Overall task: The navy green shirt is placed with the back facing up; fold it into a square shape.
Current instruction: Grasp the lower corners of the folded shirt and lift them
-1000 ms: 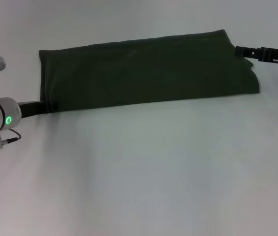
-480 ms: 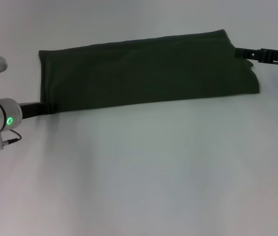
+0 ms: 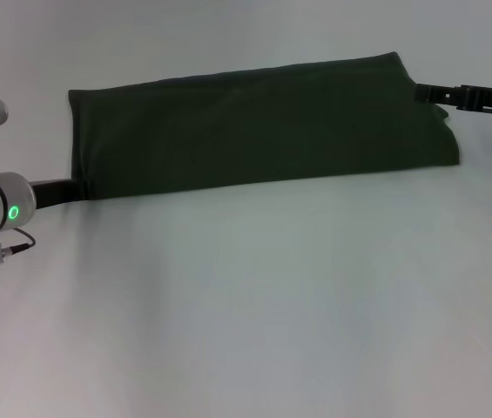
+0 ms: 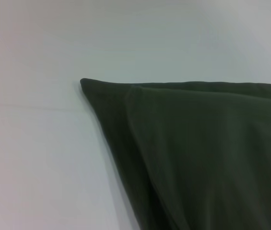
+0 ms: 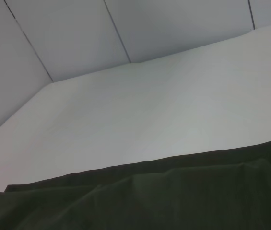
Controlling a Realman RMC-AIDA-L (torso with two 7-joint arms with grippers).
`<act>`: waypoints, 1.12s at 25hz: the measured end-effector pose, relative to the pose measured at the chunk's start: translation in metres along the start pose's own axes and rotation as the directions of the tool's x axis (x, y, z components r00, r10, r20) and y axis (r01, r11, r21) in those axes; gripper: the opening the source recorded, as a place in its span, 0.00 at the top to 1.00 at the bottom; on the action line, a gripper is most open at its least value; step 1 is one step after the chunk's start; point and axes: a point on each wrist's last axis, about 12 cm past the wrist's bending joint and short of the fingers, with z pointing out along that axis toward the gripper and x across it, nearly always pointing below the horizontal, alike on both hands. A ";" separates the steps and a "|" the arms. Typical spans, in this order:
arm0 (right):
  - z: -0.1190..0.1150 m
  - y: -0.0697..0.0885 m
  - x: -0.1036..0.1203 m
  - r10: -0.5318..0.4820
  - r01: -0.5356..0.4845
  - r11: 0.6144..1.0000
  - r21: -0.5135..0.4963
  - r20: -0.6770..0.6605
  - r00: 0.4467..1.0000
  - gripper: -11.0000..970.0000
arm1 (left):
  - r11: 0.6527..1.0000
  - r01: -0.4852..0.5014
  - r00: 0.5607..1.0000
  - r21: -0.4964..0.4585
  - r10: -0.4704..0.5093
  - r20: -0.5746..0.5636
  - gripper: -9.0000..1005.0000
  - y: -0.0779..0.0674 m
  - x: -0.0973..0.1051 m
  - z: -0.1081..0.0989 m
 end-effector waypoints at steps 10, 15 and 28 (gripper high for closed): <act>-0.005 -0.005 -0.001 0.040 -0.039 0.999 0.027 -0.067 0.997 0.11 | 1.000 -0.004 1.000 0.007 0.004 0.000 0.98 0.000 -0.002 -0.001; -0.011 -0.010 -0.007 0.067 -0.053 0.994 0.094 -0.156 0.985 0.11 | 1.000 -0.008 1.000 0.012 0.008 0.004 0.98 0.000 -0.005 -0.001; 0.001 -0.014 -0.004 0.054 -0.018 0.978 0.207 -0.169 0.984 0.11 | 1.000 -0.008 1.000 0.015 0.008 0.004 0.98 0.000 -0.005 -0.001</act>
